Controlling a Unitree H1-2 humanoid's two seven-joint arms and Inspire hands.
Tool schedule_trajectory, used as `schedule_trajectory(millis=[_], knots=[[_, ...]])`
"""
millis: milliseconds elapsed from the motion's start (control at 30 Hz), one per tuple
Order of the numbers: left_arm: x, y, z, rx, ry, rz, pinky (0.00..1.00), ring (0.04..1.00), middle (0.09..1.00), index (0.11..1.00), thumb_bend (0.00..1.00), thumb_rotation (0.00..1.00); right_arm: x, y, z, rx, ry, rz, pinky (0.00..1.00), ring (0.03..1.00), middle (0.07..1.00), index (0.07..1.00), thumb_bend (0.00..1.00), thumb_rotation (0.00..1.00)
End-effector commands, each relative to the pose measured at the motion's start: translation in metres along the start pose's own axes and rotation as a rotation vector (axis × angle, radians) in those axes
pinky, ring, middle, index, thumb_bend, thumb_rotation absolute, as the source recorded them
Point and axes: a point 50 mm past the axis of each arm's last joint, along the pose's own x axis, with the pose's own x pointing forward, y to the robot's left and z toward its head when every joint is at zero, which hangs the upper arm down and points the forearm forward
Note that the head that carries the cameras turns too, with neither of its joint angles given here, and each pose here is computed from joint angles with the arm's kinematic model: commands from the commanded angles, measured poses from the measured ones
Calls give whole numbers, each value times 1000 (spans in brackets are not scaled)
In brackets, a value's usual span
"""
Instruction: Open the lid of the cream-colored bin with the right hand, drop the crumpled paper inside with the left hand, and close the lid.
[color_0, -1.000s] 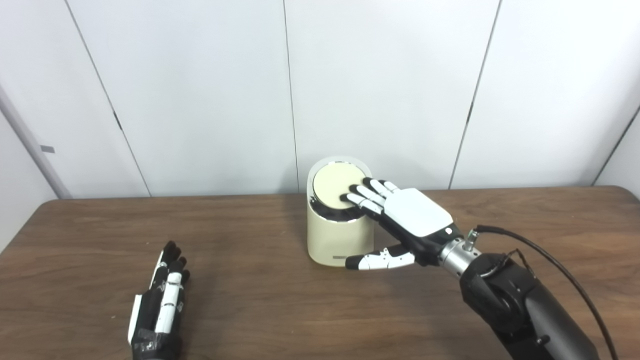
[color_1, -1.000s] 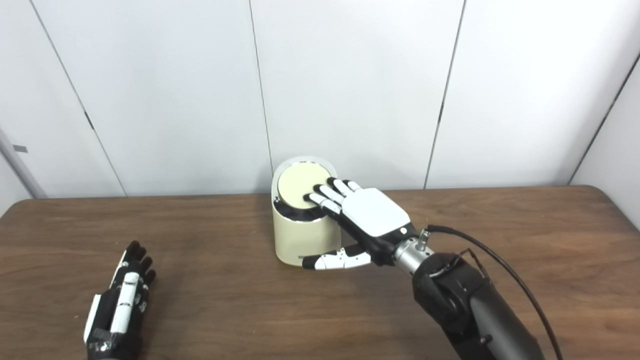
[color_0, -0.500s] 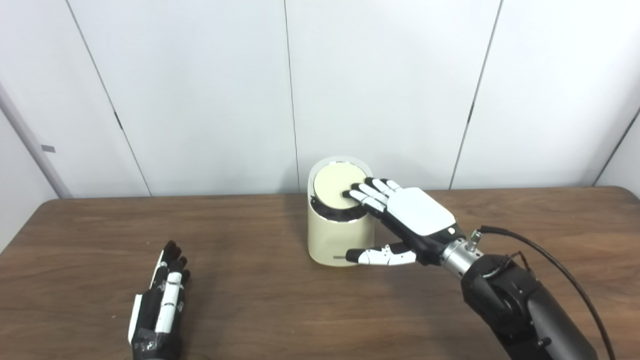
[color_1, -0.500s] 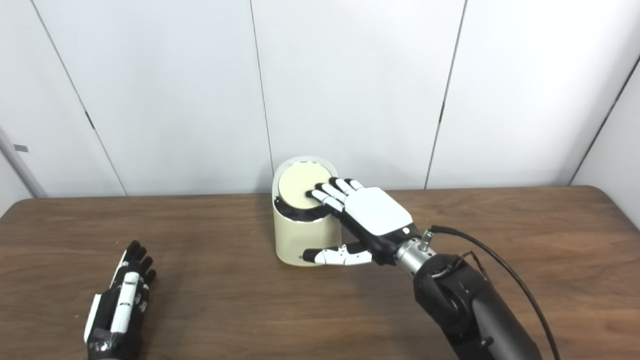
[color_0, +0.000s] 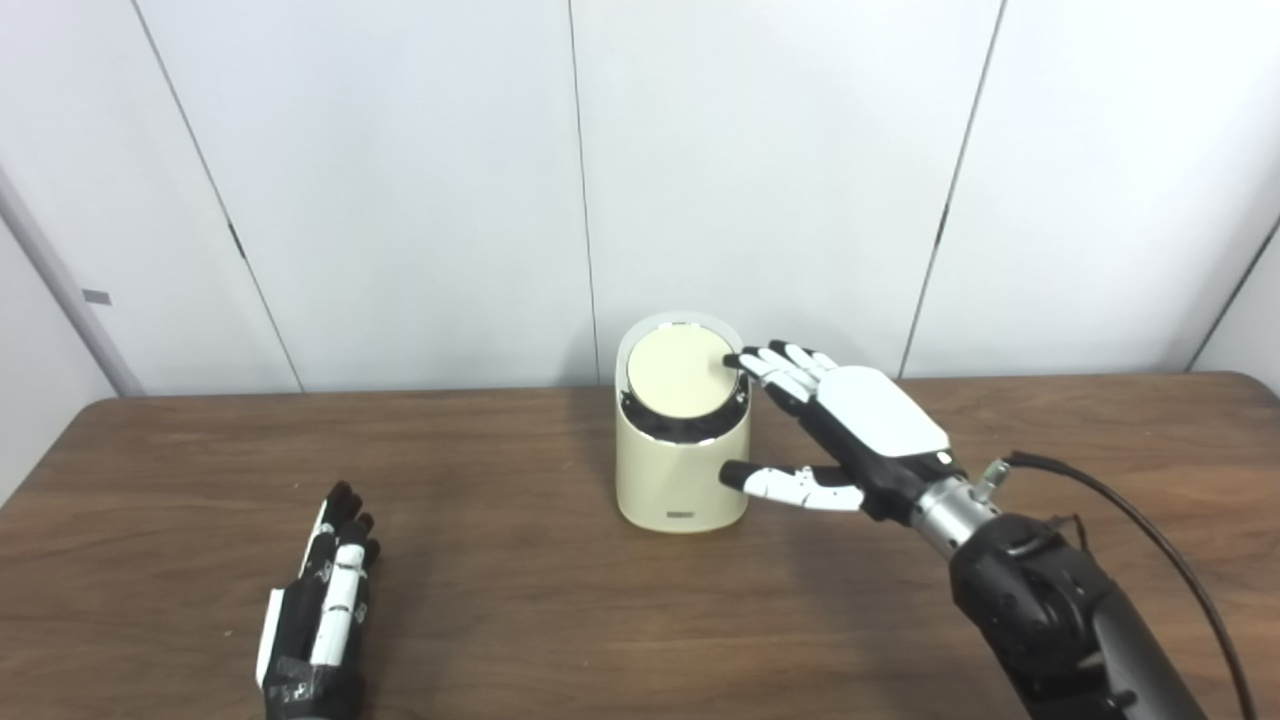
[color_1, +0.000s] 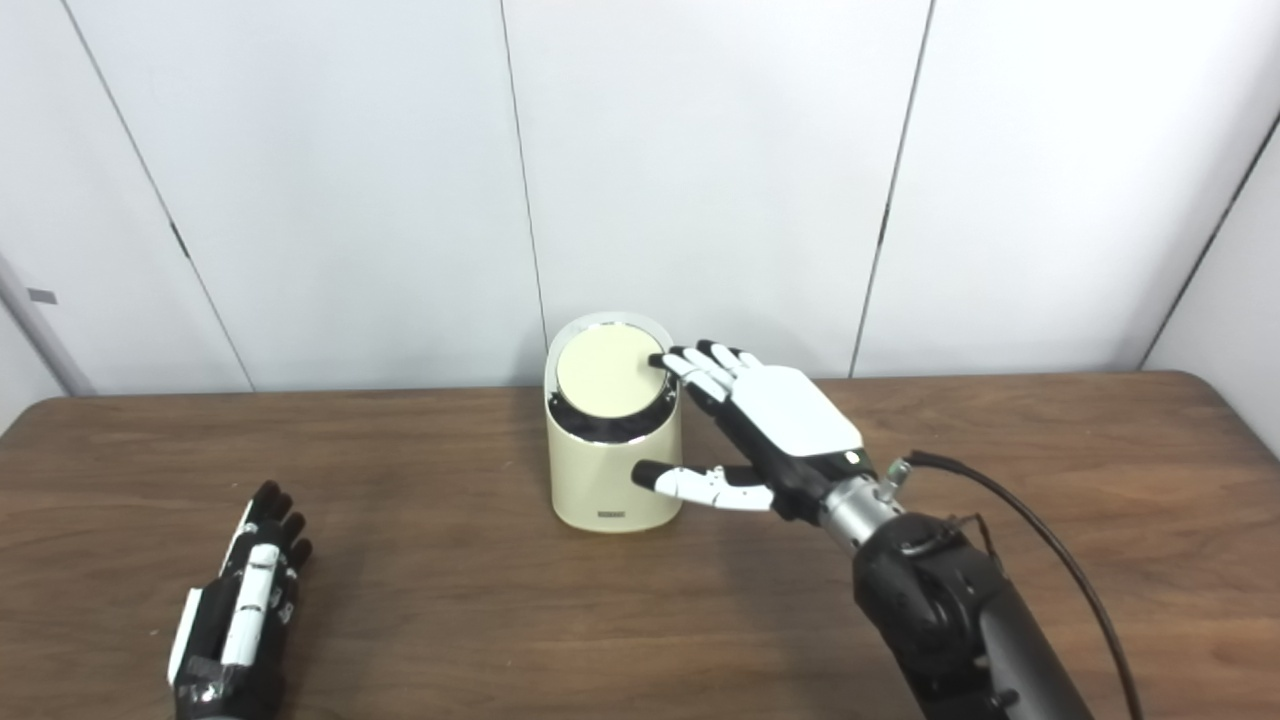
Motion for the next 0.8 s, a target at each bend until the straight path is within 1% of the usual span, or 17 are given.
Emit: schedule_trajectory(millis=[0, 33, 167, 233, 267, 333, 467, 600, 667, 767], knots=[[-2, -1, -6, -12, 0, -2, 1000, 992, 998, 1000, 489, 673, 3, -21, 6, 23, -40, -91, 1000, 1000, 988, 953, 529, 1000], [-2, -1, -5, -11, 1, 0, 1000, 992, 998, 1000, 485, 676, 1, -22, 4, 40, -36, -99, 1000, 1000, 991, 954, 523, 1000], [-2, 0, -5, -6, 4, 3, 1000, 986, 991, 1000, 484, 679, -9, -24, -5, 87, 3, -130, 909, 1000, 991, 963, 512, 1000], [-3, 1, -4, -2, 4, 1, 1000, 988, 992, 1000, 483, 679, -14, -25, -10, 125, 27, -142, 898, 1000, 989, 962, 507, 1000], [-3, 1, -4, 2, 4, -1, 1000, 992, 997, 1000, 489, 687, -18, -24, -13, 154, 44, -146, 920, 1000, 992, 964, 516, 1000], [-3, 2, -4, 4, 4, -4, 1000, 996, 1000, 1000, 499, 692, -24, -24, -19, 197, 71, -154, 932, 1000, 993, 966, 521, 1000], [-3, 4, -3, -1, 5, -12, 1000, 1000, 1000, 1000, 495, 703, -35, -20, -30, 251, 113, -168, 906, 995, 994, 970, 522, 1000], [-2, 5, -2, -1, 8, -11, 1000, 1000, 1000, 1000, 510, 698, -46, -14, -41, 291, 162, -173, 895, 978, 990, 970, 529, 1000], [-2, 7, -1, 4, 9, -12, 1000, 999, 1000, 1000, 514, 721, -50, -11, -45, 315, 193, -177, 912, 973, 989, 971, 546, 1000], [-3, 8, 0, 20, 9, -15, 1000, 1000, 1000, 1000, 530, 746, -58, 0, -57, 388, 227, -207, 921, 964, 981, 962, 571, 1000]])
